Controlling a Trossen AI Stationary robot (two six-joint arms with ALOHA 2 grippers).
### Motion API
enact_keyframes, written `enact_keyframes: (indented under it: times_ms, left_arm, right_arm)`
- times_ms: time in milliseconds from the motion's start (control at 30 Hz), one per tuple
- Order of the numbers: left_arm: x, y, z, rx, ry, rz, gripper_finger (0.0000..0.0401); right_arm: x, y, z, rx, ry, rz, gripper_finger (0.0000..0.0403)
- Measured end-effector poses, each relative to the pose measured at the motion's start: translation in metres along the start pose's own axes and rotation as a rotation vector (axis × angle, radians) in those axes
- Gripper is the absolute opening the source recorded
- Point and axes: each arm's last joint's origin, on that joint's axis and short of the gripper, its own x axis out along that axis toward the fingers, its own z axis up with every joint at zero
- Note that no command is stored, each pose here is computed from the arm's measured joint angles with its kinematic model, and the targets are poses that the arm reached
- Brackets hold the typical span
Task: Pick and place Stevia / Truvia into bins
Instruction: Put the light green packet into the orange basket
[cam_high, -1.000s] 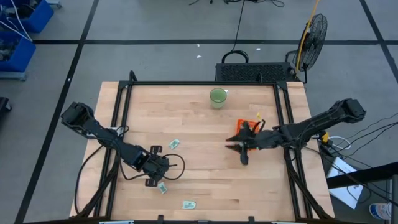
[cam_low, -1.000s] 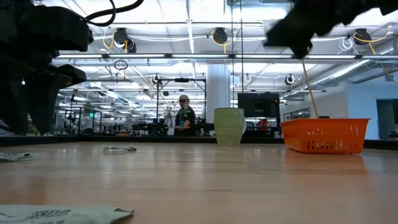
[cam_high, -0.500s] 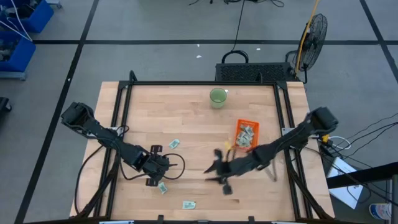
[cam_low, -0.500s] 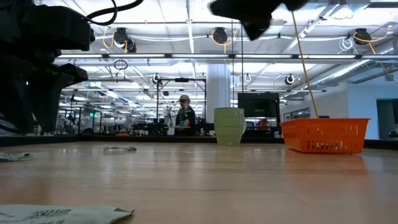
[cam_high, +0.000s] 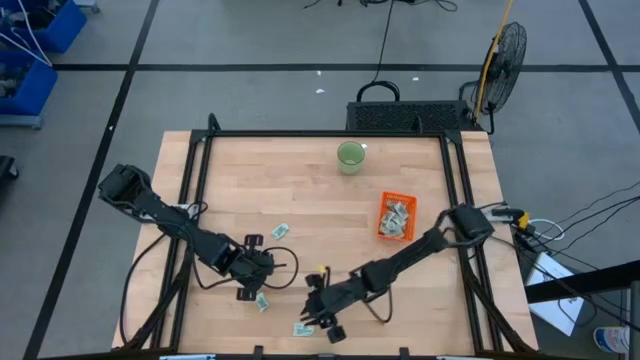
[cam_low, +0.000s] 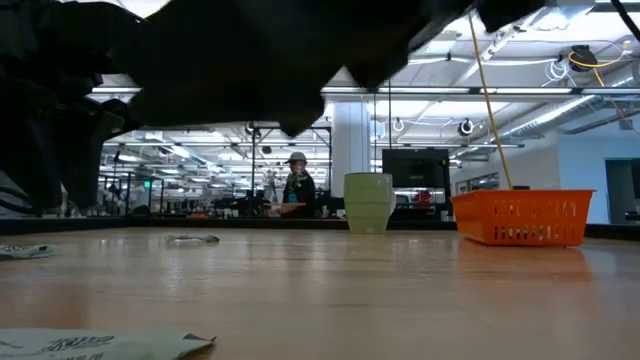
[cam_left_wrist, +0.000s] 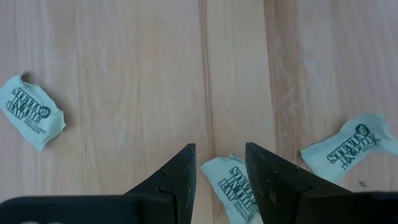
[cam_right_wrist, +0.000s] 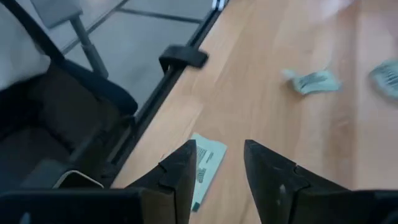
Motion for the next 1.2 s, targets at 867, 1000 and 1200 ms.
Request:
enact_keyframes:
  times_ms: [867, 1000, 1200]
  left_arm:
    - [0.000, 0.000, 0.000, -0.021, 0.002, -0.005, 0.0145]
    - [0.000, 0.000, 0.000, -0.018, 0.002, -0.005, 0.0145]
    - [0.000, 0.000, 0.000, -0.019, 0.002, -0.005, 0.0145]
  right_arm:
    - [0.038, 0.006, -0.055, -0.018, 0.250, -0.116, 0.0127]
    - [0.038, 0.005, -0.056, 0.015, 0.253, -0.114, 0.0099]
    - [0.037, 0.005, -0.055, 0.028, 0.259, -0.082, 0.0025]
